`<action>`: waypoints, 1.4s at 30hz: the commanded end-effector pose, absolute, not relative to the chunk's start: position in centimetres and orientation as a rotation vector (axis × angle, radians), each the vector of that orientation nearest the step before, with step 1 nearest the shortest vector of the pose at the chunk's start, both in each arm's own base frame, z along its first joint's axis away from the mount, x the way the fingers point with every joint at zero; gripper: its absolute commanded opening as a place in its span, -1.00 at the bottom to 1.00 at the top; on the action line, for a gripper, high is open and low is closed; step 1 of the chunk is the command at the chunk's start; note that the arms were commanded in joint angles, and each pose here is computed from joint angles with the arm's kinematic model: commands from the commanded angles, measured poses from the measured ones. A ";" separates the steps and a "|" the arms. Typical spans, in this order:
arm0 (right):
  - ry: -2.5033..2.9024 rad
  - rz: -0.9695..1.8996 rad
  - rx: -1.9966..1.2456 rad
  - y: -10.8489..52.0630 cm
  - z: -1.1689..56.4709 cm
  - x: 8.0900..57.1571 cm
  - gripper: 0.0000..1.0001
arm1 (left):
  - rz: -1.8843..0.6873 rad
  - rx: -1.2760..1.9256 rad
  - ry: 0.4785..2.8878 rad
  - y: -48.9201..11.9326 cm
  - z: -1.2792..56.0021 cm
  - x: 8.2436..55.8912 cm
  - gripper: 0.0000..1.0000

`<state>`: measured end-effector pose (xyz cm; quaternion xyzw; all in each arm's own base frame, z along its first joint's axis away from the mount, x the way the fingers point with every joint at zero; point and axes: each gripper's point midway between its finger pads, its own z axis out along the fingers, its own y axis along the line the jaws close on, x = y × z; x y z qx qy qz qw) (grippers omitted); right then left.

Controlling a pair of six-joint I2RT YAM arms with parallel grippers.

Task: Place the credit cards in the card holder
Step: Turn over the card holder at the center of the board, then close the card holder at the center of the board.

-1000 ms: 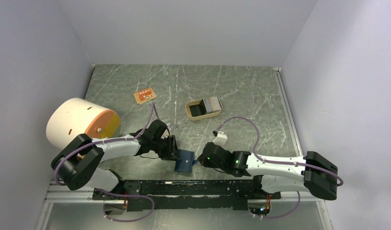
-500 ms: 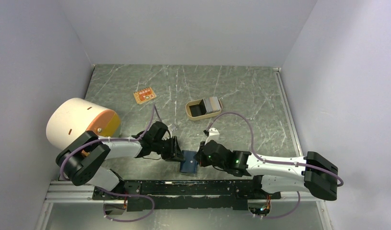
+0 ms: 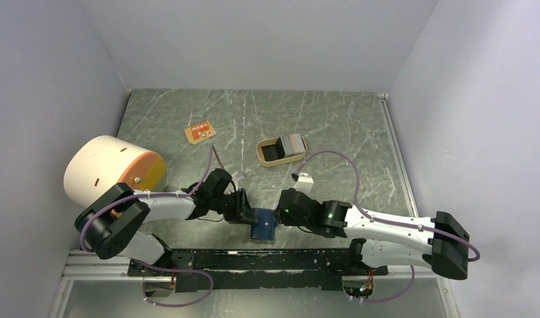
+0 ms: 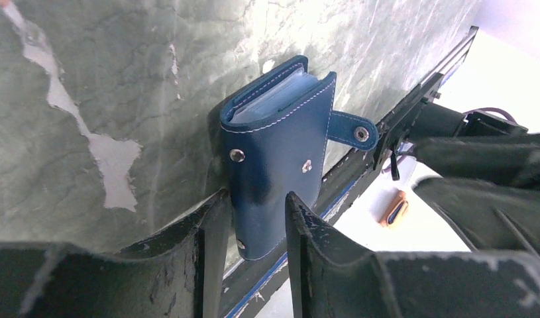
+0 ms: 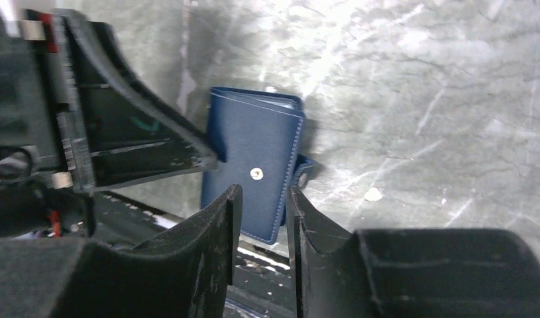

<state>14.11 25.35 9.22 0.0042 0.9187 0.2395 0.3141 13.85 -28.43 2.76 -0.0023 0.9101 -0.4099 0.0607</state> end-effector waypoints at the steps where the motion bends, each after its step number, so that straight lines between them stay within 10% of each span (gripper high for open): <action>1: 2.488 0.501 0.093 24.0 7.3 14.1 -0.30 | -1.334 0.045 2.728 -29.5 4.0 13.3 -0.18; 28: 2.491 0.386 -0.015 24.3 5.3 14.8 -1.00 | -1.308 0.059 2.739 -29.4 3.4 13.2 -0.20; 42: 2.468 0.678 -0.174 28.1 5.5 13.4 -1.00 | -1.305 0.059 2.757 -29.5 2.6 13.1 -0.21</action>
